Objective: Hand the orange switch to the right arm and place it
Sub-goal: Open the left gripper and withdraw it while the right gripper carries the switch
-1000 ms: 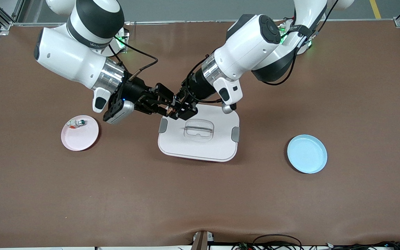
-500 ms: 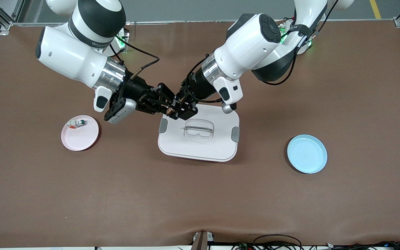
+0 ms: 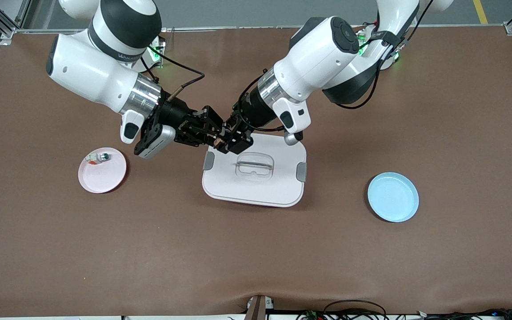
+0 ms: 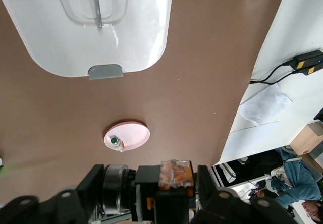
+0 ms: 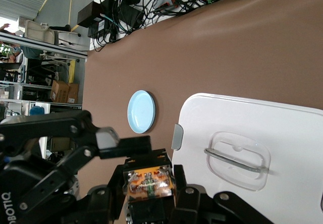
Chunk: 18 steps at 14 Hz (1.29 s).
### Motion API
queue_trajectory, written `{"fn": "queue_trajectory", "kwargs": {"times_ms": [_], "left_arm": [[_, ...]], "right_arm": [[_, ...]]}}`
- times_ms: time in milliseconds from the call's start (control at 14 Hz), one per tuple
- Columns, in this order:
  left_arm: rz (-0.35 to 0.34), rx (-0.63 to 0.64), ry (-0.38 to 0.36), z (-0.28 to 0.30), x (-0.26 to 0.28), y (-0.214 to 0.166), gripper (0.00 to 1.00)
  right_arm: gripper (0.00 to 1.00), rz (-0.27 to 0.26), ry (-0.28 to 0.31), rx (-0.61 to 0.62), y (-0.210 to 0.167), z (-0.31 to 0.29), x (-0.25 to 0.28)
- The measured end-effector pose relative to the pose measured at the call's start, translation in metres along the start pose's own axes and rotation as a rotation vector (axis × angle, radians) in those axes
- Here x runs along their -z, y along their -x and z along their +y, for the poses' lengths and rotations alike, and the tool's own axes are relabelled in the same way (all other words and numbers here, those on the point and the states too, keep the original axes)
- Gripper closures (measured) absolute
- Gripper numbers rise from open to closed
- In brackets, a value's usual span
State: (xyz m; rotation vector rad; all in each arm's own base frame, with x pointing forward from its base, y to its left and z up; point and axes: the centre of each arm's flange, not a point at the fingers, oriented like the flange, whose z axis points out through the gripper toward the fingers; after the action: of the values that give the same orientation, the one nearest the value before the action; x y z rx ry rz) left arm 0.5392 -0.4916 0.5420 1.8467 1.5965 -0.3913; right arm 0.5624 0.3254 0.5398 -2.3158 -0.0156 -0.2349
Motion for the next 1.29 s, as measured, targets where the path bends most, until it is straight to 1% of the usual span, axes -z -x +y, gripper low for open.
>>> {"fn": "queue_trajectory", "kwargs": {"times_ms": [71,143,286,357,500,571,643,786,929,1000,1143,1286], "left_arm": [[0.003,-0.004,0.003,0.000,0.001,0.000,0.01],[0.003,-0.005,0.005,0.001,0.001,0.000,0.00],[0.008,-0.007,0.011,0.003,0.003,-0.002,0.00],[0.018,-0.018,0.017,0.005,0.004,-0.003,0.00],[0.058,-0.057,0.039,0.009,0.006,-0.007,0.00],[0.079,-0.067,0.050,0.013,0.009,-0.014,0.00],[0.101,-0.069,0.056,0.018,0.010,-0.024,0.00],[0.154,-0.079,0.057,0.023,0.006,-0.046,0.00],[0.211,-0.102,0.046,0.021,-0.002,-0.064,0.00],[0.232,-0.102,0.037,0.019,-0.007,-0.075,0.00],[0.270,-0.113,0.013,0.017,-0.011,-0.100,0.00],[0.308,-0.198,-0.027,0.010,-0.010,-0.127,0.00]], "right_arm": [[0.58,-0.001,0.001,-0.001,0.000,0.001,-0.001],[0.58,-0.002,0.001,0.000,0.000,0.001,-0.001],[0.58,-0.002,0.002,0.022,0.000,0.001,-0.001],[0.58,0.002,0.004,0.057,-0.001,0.002,-0.001],[0.58,-0.001,0.014,0.166,-0.004,0.009,0.002],[0.58,-0.019,0.031,0.227,-0.005,0.016,0.004],[0.58,-0.043,0.062,0.292,-0.008,0.025,0.008],[0.58,-0.098,0.145,0.402,-0.015,0.047,0.019],[0.58,-0.184,0.221,0.513,-0.018,0.072,0.030],[0.58,-0.225,0.251,0.580,-0.020,0.083,0.035],[0.58,-0.286,0.303,0.699,-0.024,0.103,0.047],[0.58,-0.360,0.366,0.791,-0.027,0.122,0.057]]}}
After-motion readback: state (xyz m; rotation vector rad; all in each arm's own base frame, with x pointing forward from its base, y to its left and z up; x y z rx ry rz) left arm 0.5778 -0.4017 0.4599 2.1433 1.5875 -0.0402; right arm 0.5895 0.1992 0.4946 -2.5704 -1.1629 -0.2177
